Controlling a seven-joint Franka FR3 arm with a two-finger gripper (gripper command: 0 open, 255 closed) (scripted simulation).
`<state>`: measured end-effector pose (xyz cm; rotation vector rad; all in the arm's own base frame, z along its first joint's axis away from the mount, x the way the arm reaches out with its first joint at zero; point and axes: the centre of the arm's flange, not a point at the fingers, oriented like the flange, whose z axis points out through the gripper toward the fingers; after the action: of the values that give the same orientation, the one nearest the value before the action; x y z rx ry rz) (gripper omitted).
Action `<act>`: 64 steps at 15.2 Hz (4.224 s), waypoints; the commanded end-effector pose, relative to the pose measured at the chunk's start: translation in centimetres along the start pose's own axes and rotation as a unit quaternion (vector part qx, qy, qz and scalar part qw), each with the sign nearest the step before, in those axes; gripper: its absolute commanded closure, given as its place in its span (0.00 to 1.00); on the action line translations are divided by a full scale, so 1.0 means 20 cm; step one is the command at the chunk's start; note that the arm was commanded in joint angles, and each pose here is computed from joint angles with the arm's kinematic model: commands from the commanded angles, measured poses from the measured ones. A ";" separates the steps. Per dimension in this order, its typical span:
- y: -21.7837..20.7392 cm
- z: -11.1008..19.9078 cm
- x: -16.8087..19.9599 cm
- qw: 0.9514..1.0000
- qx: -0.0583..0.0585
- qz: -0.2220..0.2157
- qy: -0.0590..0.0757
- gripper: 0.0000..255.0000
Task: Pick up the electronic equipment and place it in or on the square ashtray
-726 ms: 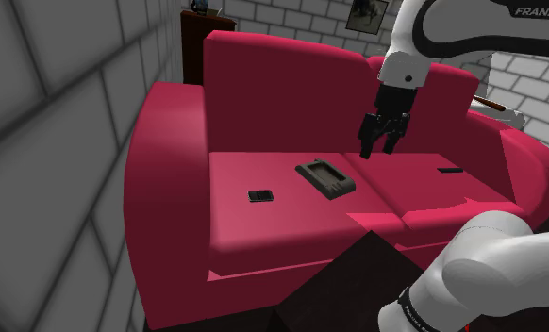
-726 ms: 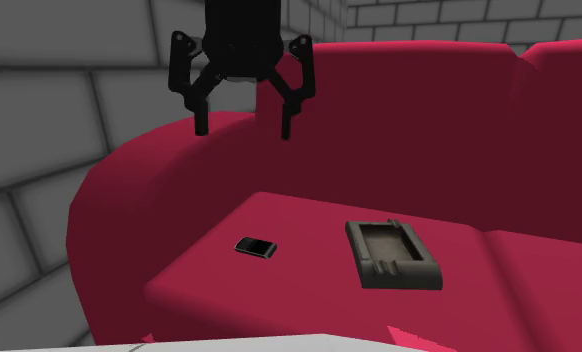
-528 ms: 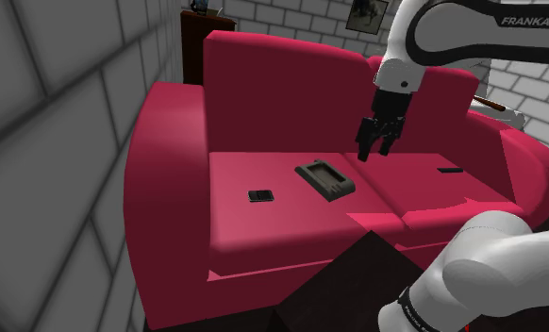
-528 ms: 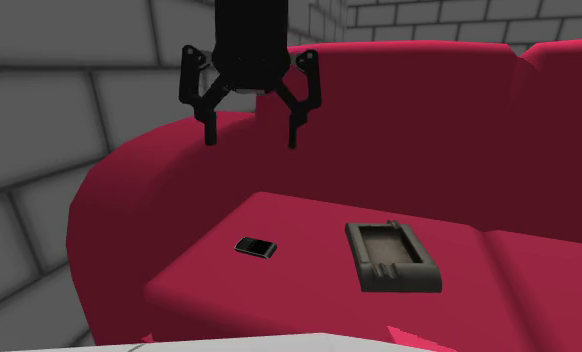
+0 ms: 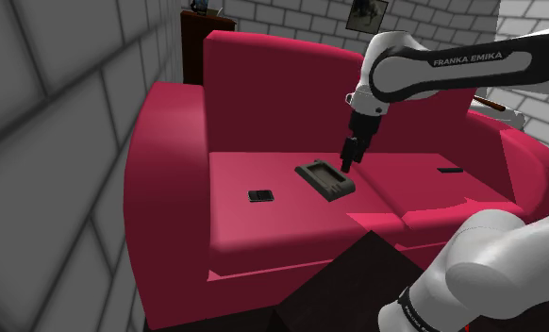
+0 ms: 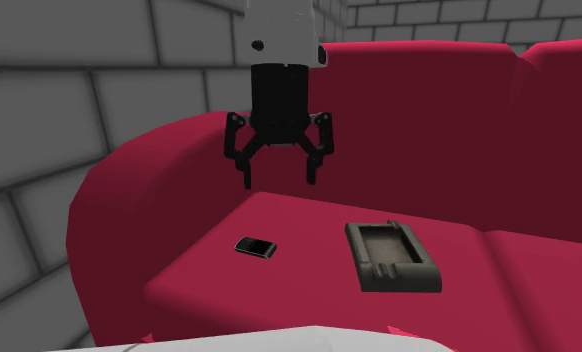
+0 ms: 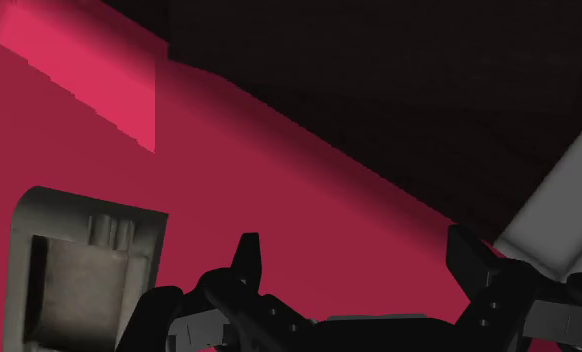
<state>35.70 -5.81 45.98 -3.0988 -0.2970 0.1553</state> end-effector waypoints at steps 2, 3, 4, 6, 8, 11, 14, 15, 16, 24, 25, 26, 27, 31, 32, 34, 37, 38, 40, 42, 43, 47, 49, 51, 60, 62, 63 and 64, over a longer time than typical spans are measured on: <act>0.06 0.13 0.13 0.998 -0.007 -0.057 0.008 0.00; 0.07 0.17 0.17 0.997 -0.009 -0.075 0.010 0.00; 0.09 0.21 0.22 0.996 -0.011 -0.093 0.012 0.00; 0.12 0.30 0.31 0.991 -0.016 -0.128 0.016 0.00; 0.14 0.38 0.40 0.986 -0.020 -0.164 0.020 0.00; 0.16 0.50 0.54 0.975 -0.026 -0.217 0.026 0.00; 0.17 0.62 0.68 0.962 -0.032 -0.269 0.032 0.00; 0.17 0.66 0.73 0.957 -0.034 -0.286 0.034 0.00; 0.17 0.70 0.78 0.951 -0.036 -0.304 0.036 0.00; 0.10 1.01 1.17 0.897 -0.052 -0.437 0.051 0.00; 0.08 1.05 1.22 0.888 -0.053 -0.453 0.053 0.00; 0.07 1.09 1.26 0.880 -0.055 -0.469 0.055 0.00; 0.05 1.12 1.31 0.871 -0.057 -0.484 0.056 0.00; -0.01 1.24 1.42 0.848 -0.062 -0.523 0.061 0.00; -0.01 1.27 1.43 0.848 -0.062 -0.523 0.061 0.00; 0.00 1.32 1.44 0.848 -0.062 -0.523 0.061 0.00; 0.00 1.40 1.45 0.848 -0.062 -0.523 0.061 0.00; 0.00 1.41 1.45 0.848 -0.062 -0.523 0.061 0.00; 0.00 1.41 1.45 0.848 -0.062 -0.523 0.061 0.00; 0.00 1.41 1.45 0.848 -0.062 -0.523 0.061 0.00; 0.00 1.41 1.45 0.848 -0.062 -0.523 0.061 0.00; 0.00 1.41 1.45 0.848 -0.062 -0.523 0.061 1.00; 0.00 1.41 1.45 0.848 -0.062 -0.523 0.061 1.00; 0.00 1.41 1.45 0.848 -0.062 -0.523 0.061 1.00; 0.00 1.28 1.44 0.848 -0.062 -0.523 0.061 1.00; -0.01 1.23 1.44 0.848 -0.062 -0.523 0.061 1.00; -0.01 1.20 1.43 0.848 -0.062 -0.523 0.061 1.00; -0.01 1.18 1.43 0.848 -0.062 -0.523 0.061 1.00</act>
<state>61.28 0.14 19.17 -2.5347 -1.9173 -0.0970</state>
